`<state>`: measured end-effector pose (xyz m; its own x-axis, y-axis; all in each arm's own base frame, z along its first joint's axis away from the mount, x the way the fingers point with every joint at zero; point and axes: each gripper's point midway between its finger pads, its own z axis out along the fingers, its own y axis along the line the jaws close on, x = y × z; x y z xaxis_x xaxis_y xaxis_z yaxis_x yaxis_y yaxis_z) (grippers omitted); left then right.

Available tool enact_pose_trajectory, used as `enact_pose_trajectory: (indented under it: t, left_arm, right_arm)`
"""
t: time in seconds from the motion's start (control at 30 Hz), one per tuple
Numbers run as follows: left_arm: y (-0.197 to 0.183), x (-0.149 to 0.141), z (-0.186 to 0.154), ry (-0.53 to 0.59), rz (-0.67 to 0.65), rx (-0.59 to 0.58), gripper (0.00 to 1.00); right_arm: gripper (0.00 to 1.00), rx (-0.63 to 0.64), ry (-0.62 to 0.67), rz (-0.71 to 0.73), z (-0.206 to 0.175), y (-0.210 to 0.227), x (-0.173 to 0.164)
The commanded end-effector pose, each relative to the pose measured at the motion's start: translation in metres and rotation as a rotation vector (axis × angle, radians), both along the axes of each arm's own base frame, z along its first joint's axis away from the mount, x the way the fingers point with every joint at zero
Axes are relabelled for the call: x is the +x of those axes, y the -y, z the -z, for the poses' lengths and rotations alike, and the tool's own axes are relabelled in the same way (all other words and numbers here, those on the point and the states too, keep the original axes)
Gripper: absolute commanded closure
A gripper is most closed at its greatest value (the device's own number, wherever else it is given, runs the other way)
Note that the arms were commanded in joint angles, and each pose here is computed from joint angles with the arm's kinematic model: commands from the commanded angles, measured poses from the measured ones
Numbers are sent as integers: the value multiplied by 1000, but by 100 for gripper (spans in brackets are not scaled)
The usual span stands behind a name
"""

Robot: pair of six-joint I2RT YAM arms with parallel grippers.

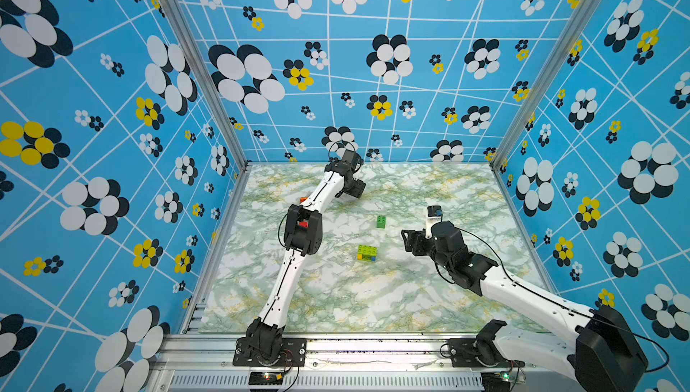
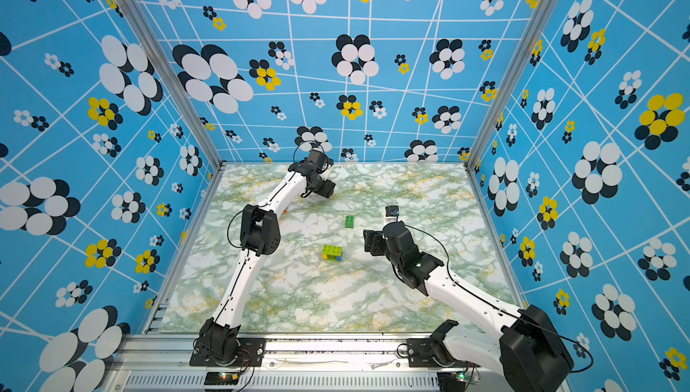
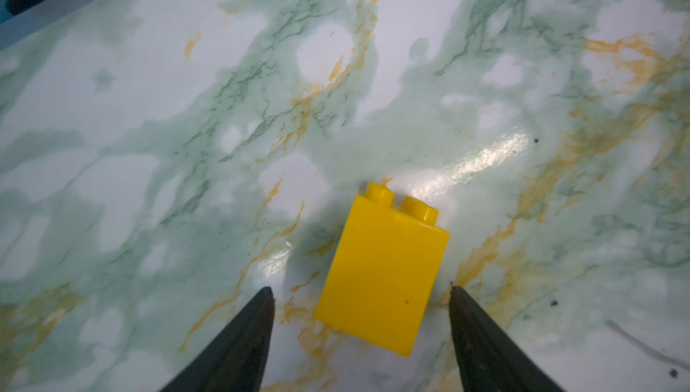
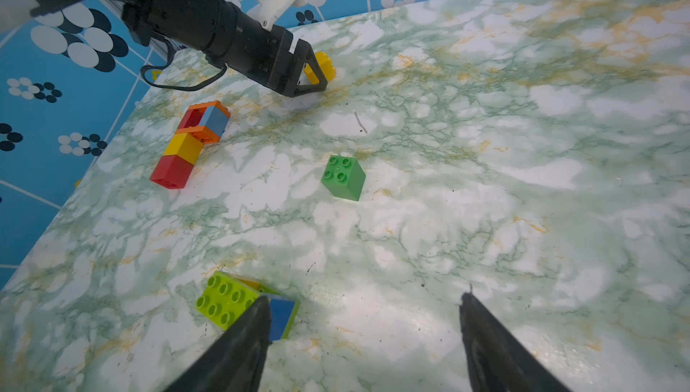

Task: Assemble the letter p with lego
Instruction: Pick up the lego brick from the center of the board.

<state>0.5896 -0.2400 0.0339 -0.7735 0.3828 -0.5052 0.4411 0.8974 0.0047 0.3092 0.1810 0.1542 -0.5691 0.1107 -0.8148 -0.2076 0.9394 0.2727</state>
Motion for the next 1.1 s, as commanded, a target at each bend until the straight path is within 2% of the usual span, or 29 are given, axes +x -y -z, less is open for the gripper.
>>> enact_pose_trajectory:
  t: [0.0, 0.23, 0.47, 0.67, 0.93, 1.07]
  left_arm:
    - [4, -6, 8, -29, 23, 9, 31]
    - [17, 0, 16, 3, 53, -2, 42]
    - [22, 2, 16, 25, 73, 7, 49]
    - [25, -1, 17, 22, 95, 18, 64]
    - [37, -6, 1, 26, 97, -22, 77]
    - [44, -18, -21, 36, 116, -53, 79]
  right_arm:
    - [19, 4, 16, -9, -1, 2, 0]
    - [19, 5, 8, 0, 2, 4, 2]
    - [19, 11, 1, 0, 3, 2, 3]
    - [19, 14, -7, 1, 4, 1, 4]
    - [19, 14, -10, 2, 3, 2, 3]
    - [19, 27, -28, 6, 1, 1, 4]
